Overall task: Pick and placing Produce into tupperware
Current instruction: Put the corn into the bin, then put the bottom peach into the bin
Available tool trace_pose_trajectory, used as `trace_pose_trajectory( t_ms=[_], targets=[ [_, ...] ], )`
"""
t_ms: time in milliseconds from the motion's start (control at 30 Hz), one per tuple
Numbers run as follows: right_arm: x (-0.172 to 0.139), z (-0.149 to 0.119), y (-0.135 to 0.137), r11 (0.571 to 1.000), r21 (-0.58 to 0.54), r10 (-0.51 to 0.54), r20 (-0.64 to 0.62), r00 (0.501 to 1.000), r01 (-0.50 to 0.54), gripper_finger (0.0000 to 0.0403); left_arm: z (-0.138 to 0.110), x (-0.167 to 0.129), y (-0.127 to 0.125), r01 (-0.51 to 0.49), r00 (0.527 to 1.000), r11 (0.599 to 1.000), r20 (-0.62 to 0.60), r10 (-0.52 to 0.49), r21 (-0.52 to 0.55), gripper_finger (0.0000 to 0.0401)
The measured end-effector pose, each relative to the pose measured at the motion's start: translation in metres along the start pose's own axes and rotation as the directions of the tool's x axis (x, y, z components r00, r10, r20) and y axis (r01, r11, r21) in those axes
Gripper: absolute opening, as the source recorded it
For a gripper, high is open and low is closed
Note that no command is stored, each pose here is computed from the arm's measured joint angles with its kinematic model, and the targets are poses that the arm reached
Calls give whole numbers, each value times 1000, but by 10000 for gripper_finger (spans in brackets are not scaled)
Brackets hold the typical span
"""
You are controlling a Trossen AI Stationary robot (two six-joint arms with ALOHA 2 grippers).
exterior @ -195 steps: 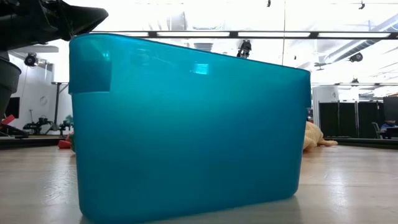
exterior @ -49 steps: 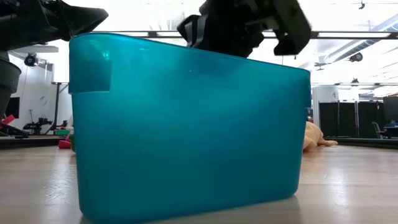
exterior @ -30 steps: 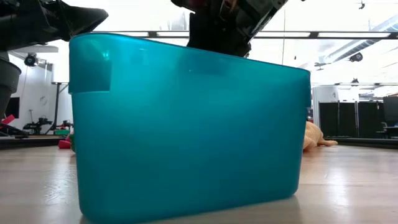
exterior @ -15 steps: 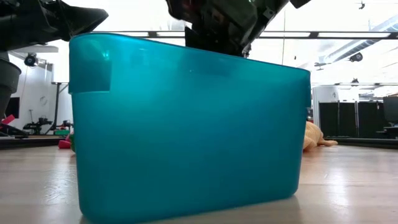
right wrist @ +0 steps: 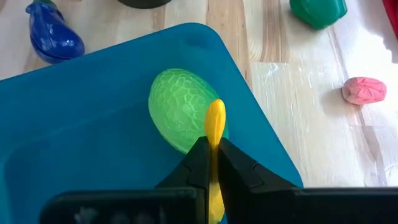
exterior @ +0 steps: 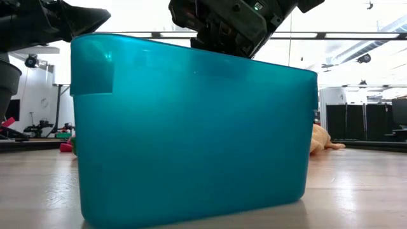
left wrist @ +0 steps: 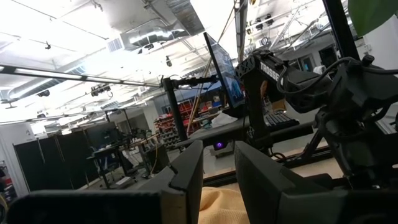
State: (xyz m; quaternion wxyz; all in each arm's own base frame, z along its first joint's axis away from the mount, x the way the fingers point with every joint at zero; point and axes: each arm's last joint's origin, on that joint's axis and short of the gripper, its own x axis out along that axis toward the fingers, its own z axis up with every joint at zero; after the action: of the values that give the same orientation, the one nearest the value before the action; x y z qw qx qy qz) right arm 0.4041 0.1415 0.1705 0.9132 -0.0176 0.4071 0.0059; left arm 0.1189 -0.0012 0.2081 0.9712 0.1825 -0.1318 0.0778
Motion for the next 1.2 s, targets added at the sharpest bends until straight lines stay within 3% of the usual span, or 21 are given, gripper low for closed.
trace_pose_trajectory(
  t_ms=[733, 1200],
  targets=[
    [0, 1, 0, 1000, -25, 1, 2, 1000, -1, 17, 0, 0, 0, 0, 1000, 1000, 0, 0, 0, 78],
    [0, 1, 0, 1000, -10, 2, 5, 1000, -2, 121, 0, 0, 0, 0, 1000, 1000, 0, 0, 0, 78]
  ],
)
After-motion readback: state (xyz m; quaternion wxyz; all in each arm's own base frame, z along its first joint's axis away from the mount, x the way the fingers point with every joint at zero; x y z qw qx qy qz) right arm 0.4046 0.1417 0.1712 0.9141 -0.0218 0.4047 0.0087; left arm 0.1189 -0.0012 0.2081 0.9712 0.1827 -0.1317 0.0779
